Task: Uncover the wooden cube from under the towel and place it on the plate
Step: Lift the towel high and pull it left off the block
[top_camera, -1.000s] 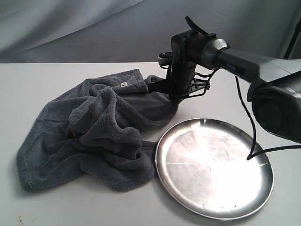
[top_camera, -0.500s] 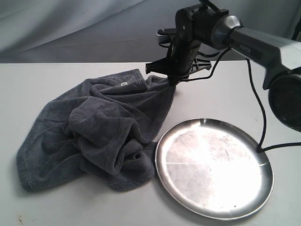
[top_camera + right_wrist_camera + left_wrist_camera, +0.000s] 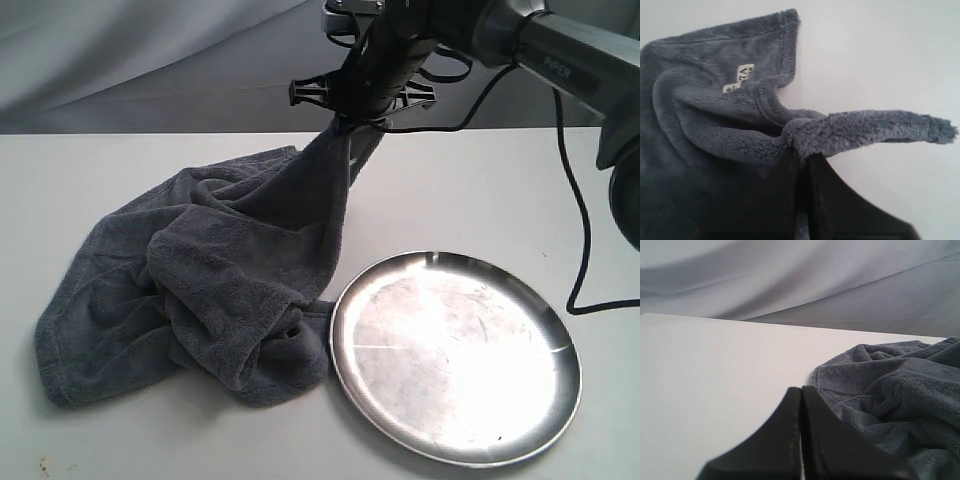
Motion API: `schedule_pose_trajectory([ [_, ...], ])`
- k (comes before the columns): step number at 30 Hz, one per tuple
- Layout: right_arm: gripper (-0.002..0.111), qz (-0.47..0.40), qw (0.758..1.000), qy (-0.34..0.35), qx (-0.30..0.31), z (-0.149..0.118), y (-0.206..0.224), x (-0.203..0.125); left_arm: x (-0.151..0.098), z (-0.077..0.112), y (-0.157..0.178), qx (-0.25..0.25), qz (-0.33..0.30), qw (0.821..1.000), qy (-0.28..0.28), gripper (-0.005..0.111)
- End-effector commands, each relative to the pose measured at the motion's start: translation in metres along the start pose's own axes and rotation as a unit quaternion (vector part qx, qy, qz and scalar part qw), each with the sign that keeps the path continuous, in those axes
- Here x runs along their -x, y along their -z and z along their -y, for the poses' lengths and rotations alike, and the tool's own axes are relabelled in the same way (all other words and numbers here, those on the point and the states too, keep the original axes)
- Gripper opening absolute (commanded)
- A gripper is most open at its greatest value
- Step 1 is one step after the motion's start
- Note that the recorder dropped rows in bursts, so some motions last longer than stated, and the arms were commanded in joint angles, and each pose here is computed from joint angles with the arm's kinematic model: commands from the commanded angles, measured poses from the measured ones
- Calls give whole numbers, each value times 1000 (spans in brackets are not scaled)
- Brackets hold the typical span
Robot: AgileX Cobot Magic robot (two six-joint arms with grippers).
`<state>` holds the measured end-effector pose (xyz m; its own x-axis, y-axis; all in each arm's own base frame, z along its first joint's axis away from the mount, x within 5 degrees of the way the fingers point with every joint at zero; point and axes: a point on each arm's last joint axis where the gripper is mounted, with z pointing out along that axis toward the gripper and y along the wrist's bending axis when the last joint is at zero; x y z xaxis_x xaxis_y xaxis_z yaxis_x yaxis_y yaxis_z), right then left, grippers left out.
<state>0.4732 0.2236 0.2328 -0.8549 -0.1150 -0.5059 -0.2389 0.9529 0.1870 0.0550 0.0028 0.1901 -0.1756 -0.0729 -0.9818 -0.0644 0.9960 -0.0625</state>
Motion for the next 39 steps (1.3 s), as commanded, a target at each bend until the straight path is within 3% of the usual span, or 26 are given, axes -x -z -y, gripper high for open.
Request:
schedule_pose_trajectory([
  [1, 0, 27, 999, 32, 27, -19, 13, 4, 0, 0, 0, -1, 4, 1000, 2, 0],
  [11, 0, 83, 990, 94, 66, -67, 48, 5, 0, 0, 0, -1, 4, 1000, 2, 0],
  [22, 0, 111, 964, 199, 137, -154, 90, -25, 0, 0, 0, -1, 4, 1000, 2, 0],
  [29, 0, 140, 922, 315, 176, -214, 102, -58, 0, 0, 0, -1, 4, 1000, 2, 0],
  [34, 0, 160, 897, 366, 189, -235, 108, -71, 0, 0, 0, -1, 4, 1000, 2, 0],
  [39, 0, 159, 887, 384, 202, -251, 113, -84, 0, 0, 0, -1, 4, 1000, 2, 0],
])
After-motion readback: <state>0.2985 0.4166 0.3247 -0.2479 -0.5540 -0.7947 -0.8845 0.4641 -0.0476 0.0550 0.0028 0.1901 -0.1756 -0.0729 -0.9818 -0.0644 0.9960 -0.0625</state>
